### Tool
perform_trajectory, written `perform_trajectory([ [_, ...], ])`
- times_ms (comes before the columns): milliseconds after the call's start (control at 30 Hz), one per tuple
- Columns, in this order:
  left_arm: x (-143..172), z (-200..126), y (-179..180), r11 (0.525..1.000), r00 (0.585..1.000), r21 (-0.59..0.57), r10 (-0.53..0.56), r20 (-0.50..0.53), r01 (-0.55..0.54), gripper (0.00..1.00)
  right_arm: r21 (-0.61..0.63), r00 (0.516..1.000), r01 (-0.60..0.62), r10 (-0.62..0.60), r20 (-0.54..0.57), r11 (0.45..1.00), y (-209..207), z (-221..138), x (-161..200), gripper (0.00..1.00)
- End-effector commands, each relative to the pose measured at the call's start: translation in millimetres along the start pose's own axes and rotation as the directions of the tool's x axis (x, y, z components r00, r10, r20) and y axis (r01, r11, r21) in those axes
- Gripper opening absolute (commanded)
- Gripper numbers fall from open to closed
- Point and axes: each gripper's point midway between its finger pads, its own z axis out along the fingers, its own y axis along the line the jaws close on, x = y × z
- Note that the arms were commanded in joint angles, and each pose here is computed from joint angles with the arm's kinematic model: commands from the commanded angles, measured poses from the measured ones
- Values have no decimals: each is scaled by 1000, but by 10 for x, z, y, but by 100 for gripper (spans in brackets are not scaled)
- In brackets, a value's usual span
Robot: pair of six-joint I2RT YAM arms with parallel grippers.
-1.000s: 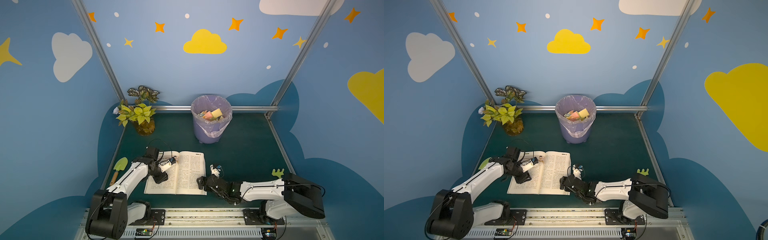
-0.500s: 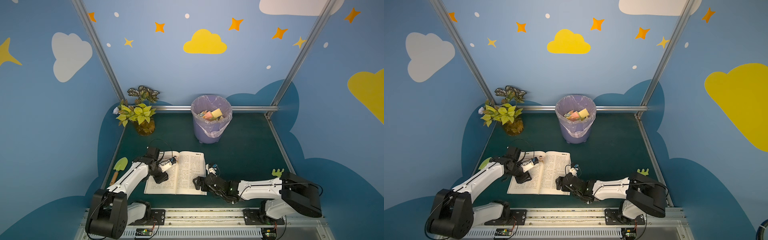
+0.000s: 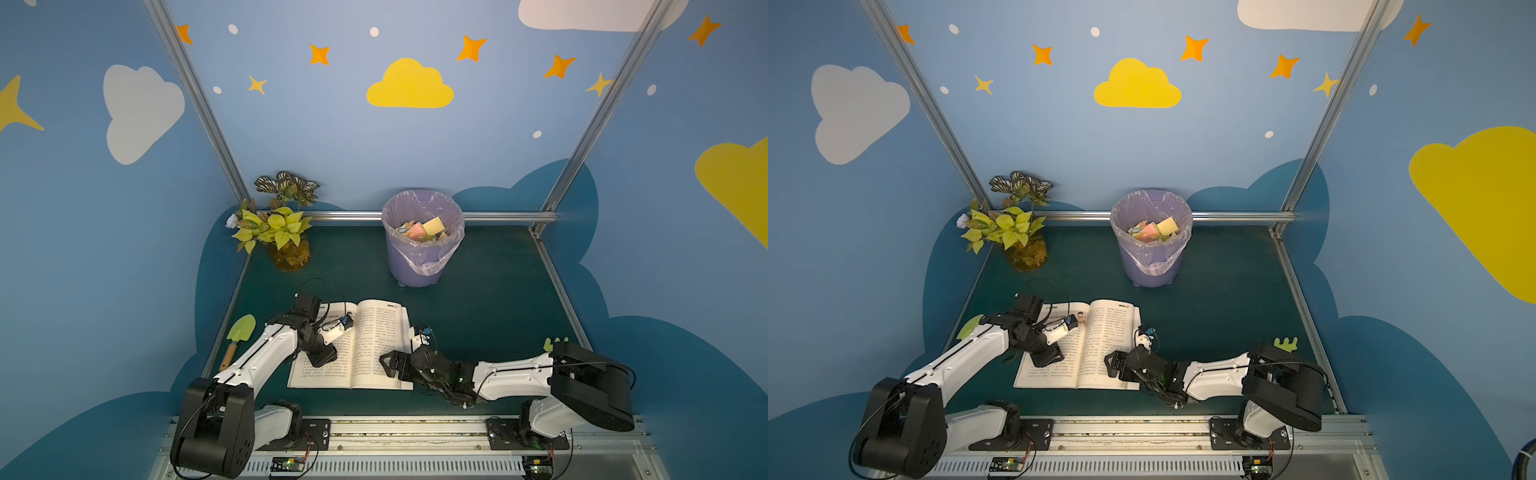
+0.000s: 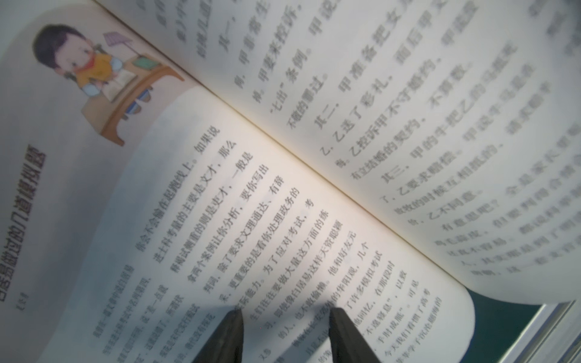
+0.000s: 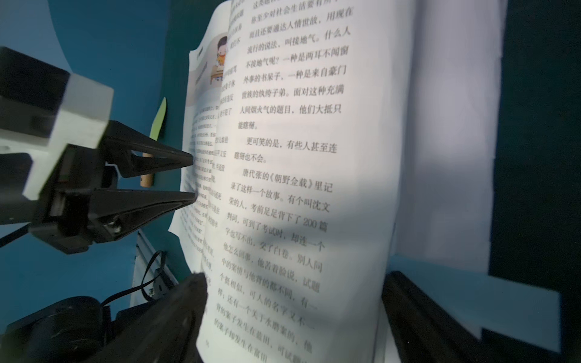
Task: Peel off the used sticky note
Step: Turn the page of the book at the center of the board.
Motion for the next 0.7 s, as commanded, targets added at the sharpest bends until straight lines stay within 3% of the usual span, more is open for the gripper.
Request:
perform_trajectory([
  [0, 1, 4, -16, 1000, 1000, 3, 0, -1, 0, 48, -157, 998, -59, 61, 7, 986, 317, -27, -65, 93],
  [167, 9, 8, -25, 1000, 1000, 5, -2, -3, 2, 48, -259, 997, -77, 79, -2, 963, 542, -47, -90, 93],
  [667, 7, -3, -25, 1000, 1000, -3, 2, 3, -2, 48, -364, 997, -79, 70, -38, 928, 758, -2, -33, 93],
])
